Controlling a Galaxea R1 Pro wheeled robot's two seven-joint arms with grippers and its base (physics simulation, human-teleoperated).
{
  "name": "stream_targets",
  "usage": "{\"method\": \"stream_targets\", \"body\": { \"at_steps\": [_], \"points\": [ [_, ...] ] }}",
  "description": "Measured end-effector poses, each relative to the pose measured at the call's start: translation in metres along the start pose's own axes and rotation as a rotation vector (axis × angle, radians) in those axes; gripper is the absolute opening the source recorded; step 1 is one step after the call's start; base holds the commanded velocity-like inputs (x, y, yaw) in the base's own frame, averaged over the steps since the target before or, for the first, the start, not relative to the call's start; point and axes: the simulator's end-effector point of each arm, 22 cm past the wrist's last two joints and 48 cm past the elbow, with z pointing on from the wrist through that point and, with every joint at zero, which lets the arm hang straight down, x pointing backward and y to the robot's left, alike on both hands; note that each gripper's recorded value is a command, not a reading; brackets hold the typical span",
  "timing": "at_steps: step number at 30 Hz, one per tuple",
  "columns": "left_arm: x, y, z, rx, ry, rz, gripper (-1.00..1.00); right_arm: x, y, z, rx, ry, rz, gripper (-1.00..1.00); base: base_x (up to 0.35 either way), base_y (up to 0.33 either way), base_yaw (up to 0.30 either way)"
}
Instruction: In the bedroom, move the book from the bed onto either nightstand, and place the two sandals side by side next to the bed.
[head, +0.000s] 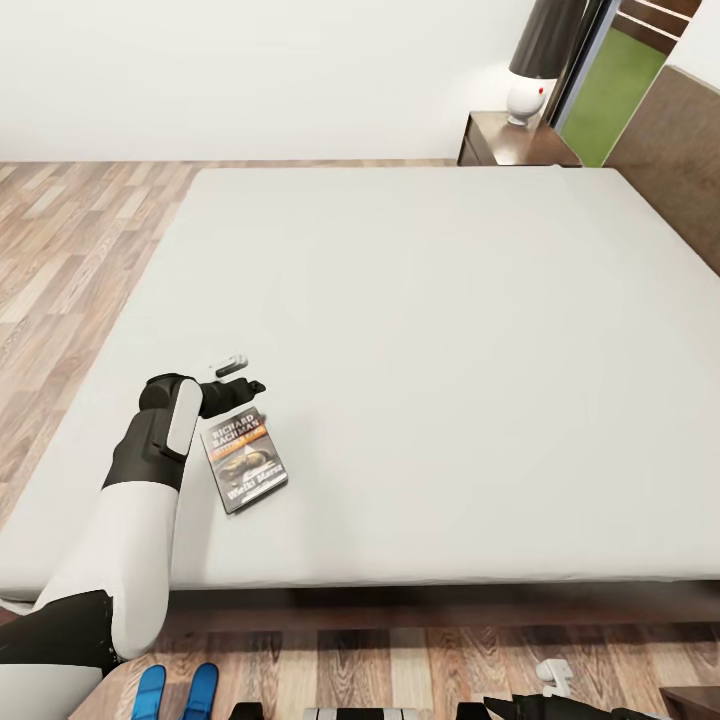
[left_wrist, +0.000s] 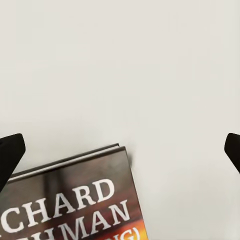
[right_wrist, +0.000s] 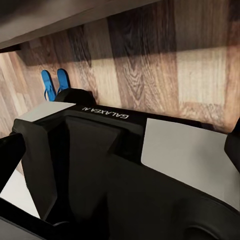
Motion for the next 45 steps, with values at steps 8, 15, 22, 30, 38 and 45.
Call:
{"method": "stream_targets", "body": {
  "at_steps": [8,15,22,30,38,45],
  "points": [
    [0.0,0.0,0.0,0.0,0.0,0.0,1.0,0.0,0.0,0.0,0.0,0.0,0.0,1.0,0.0,0.0,0.0],
    [0.0,0.002,0.0,-0.002,0.0,-0.002,1.0,0.0,0.0,0.0,0.0,0.0,0.0,1.0,0.0,0.0,0.0],
    [-0.002,0.015,-0.001,-0.007,-0.006,-0.055,1.0,0.0,0.0,0.0,0.0,0.0,0.0,1.0,0.0,0.0,0.0],
    [-0.007,0.028,-0.001,-0.016,-0.035,-0.102,1.0,0.0,0.0,0.0,0.0,0.0,0.0,1.0,0.0,0.0,0.0],
    [-0.008,0.029,-0.001,-0.016,-0.045,-0.106,1.0,0.0,0.0,0.0,0.0,0.0,0.0,1.0,0.0,0.0,0.0],
    [-0.004,0.031,0.005,-0.018,-0.044,-0.106,1.0,0.0,-0.005,0.006,0.0,0.0,0.0,1.0,0.0,0.0,0.0]
  ]
}}
